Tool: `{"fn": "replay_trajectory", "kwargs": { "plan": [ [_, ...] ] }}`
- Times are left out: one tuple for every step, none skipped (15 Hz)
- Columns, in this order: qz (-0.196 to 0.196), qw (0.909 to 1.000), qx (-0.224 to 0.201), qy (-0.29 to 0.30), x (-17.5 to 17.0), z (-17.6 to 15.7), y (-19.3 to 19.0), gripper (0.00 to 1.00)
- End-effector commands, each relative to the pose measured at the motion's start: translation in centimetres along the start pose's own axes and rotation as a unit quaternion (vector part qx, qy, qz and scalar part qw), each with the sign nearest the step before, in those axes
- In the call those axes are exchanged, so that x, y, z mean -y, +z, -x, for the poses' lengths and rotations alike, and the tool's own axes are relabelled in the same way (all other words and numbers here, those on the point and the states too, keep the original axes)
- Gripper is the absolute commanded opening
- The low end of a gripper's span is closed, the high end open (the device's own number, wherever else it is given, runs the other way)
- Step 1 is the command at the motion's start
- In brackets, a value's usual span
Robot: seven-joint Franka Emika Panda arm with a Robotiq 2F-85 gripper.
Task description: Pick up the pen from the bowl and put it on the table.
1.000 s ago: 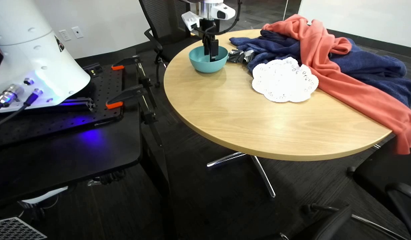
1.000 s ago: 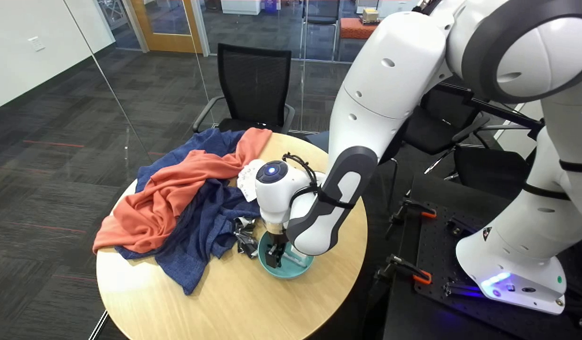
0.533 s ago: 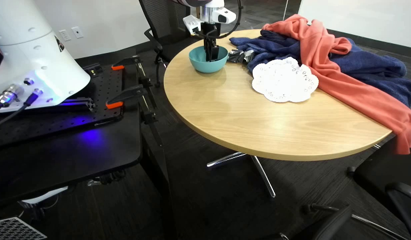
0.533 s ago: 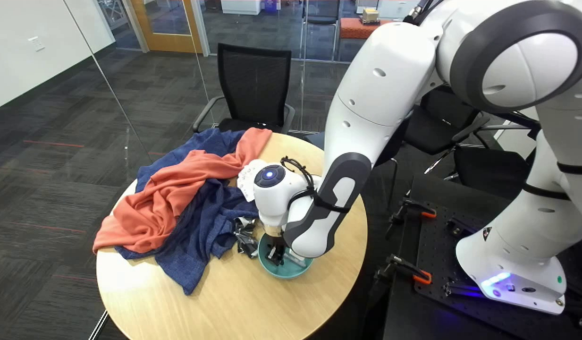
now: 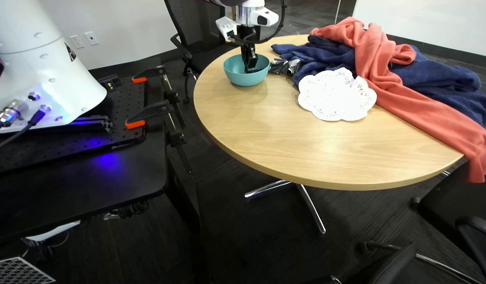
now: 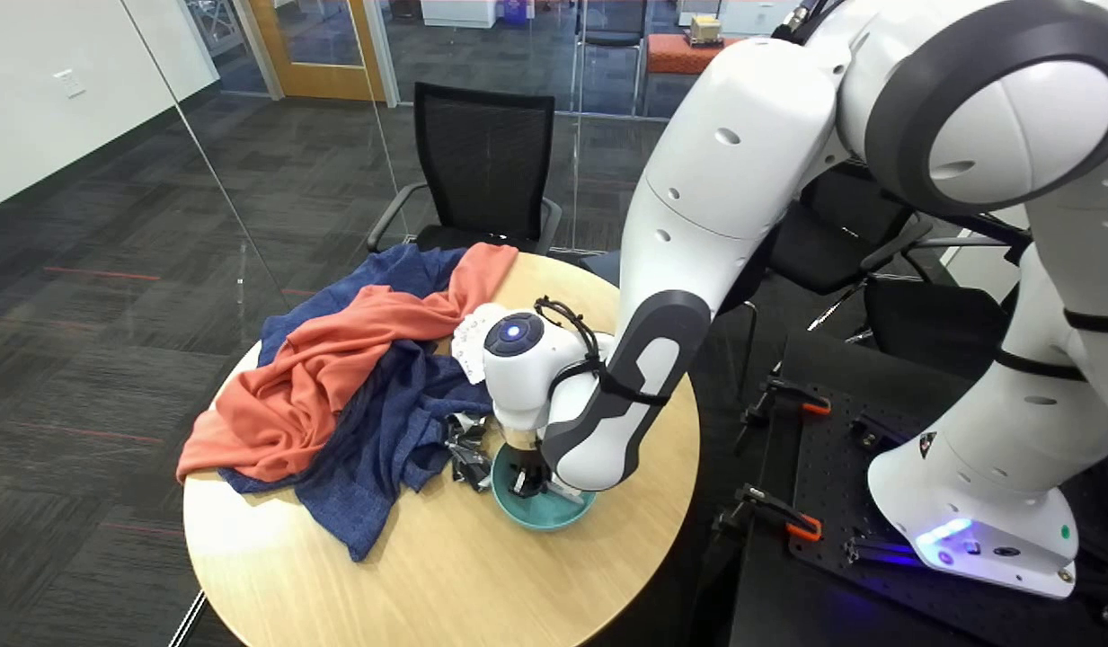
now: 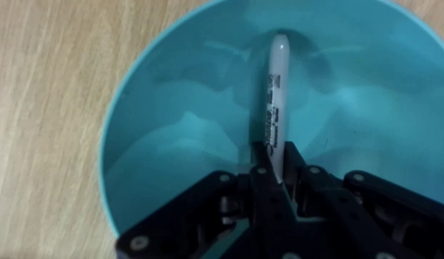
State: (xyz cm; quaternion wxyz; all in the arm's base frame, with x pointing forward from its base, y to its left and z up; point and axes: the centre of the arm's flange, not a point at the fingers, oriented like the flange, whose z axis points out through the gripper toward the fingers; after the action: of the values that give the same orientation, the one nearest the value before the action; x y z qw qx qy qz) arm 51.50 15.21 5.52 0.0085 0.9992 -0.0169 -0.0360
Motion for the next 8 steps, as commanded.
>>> {"fn": "replay_trajectory", "kwargs": {
  "plan": [
    [0.016,0.9998,-0.007,0.008,-0.1,2.8,-5.0,0.04],
    [0.022,0.9996,-0.015,0.012,-0.1,3.4,-6.1,0.04],
    [0.027,0.9994,-0.018,0.010,-0.3,4.2,-7.6,0.04],
    [0.033,0.9991,-0.023,0.010,-0.4,4.9,-8.9,0.04],
    [0.039,0.9987,-0.031,0.012,-0.6,5.8,-10.4,0.04],
    [0.044,0.9981,-0.040,0.015,-0.8,6.5,-11.7,0.04],
    [0.046,0.9973,-0.051,0.023,-1.3,6.9,-13.1,0.04],
    [0.047,0.9965,-0.061,0.031,-1.8,7.4,-14.2,0.04]
  ]
}}
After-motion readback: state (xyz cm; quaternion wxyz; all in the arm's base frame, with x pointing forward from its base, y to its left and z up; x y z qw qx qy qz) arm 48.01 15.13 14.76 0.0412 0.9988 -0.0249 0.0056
